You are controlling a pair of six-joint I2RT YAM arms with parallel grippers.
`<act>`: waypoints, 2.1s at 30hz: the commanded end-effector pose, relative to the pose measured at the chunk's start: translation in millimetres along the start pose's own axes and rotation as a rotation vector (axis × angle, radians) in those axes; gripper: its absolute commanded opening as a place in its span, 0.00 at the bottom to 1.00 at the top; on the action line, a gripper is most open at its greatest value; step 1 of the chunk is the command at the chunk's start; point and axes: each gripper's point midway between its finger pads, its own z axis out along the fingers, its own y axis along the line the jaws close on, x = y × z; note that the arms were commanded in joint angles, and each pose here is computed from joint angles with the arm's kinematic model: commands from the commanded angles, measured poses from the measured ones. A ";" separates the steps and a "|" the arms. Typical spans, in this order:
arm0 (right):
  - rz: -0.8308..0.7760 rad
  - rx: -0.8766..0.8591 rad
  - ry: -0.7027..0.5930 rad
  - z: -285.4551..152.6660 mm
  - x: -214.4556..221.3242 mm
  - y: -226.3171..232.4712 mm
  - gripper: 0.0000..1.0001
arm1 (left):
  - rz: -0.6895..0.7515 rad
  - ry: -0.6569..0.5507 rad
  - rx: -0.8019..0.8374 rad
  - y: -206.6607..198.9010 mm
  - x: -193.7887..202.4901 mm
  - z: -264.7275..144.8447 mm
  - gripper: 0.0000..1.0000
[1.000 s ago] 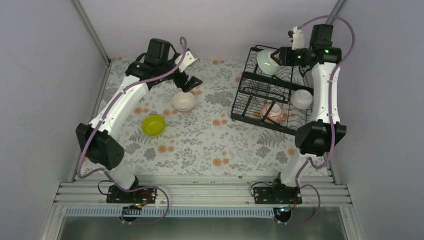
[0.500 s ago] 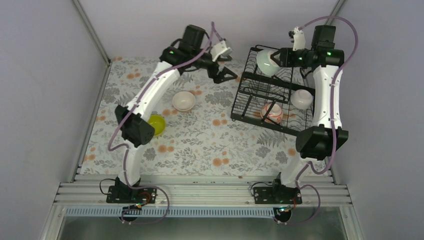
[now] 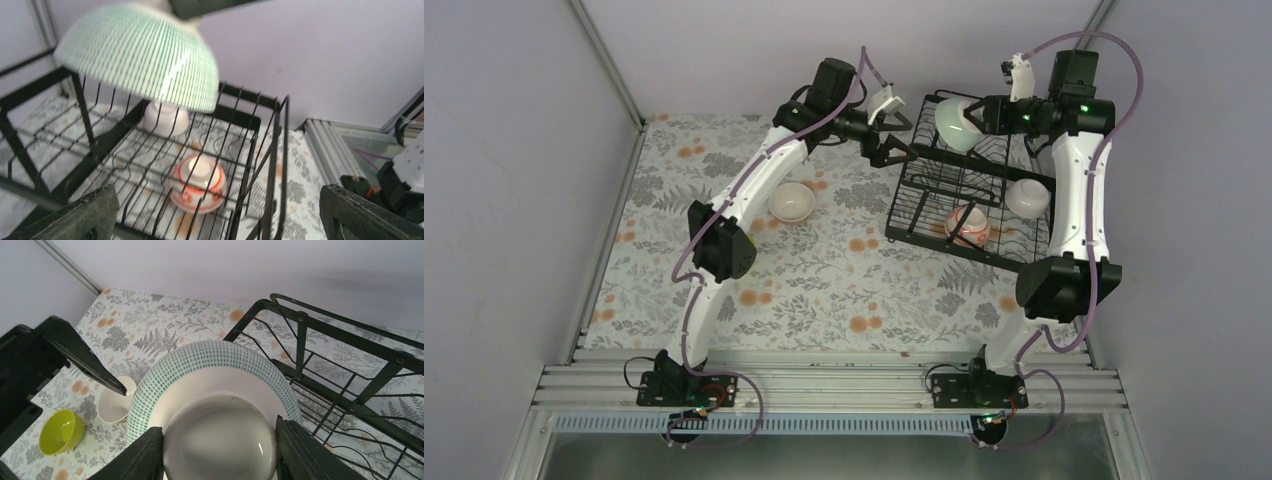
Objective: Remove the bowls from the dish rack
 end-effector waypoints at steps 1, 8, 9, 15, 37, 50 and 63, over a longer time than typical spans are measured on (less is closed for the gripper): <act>-0.049 -0.065 -0.066 -18.7 -13.7 22.7 0.36 | 0.069 -0.133 0.142 -22.1 -39.1 -0.4 1.00; -0.043 -0.095 -0.058 -15.2 -12.0 25.0 0.35 | 0.041 -0.192 0.252 -20.4 -39.3 13.0 1.00; -0.044 -0.098 -0.057 -15.1 -11.6 25.5 0.35 | 0.041 -0.200 0.259 -18.5 -38.8 14.8 1.00; -0.045 -0.131 -0.055 -16.4 -9.0 32.0 0.33 | 0.018 -0.222 0.336 -16.0 -33.0 22.5 1.00; -0.043 -0.169 -0.042 -10.1 -6.5 32.8 0.25 | 0.054 -0.314 0.389 -27.0 -54.8 22.6 1.00; -0.036 -0.221 -0.034 -6.3 -1.4 38.7 0.28 | 0.025 -0.347 0.426 -32.4 -48.4 41.3 1.00; -0.035 -0.255 -0.006 3.5 14.1 40.7 0.30 | 0.009 -0.399 0.344 -11.2 -49.6 46.0 0.92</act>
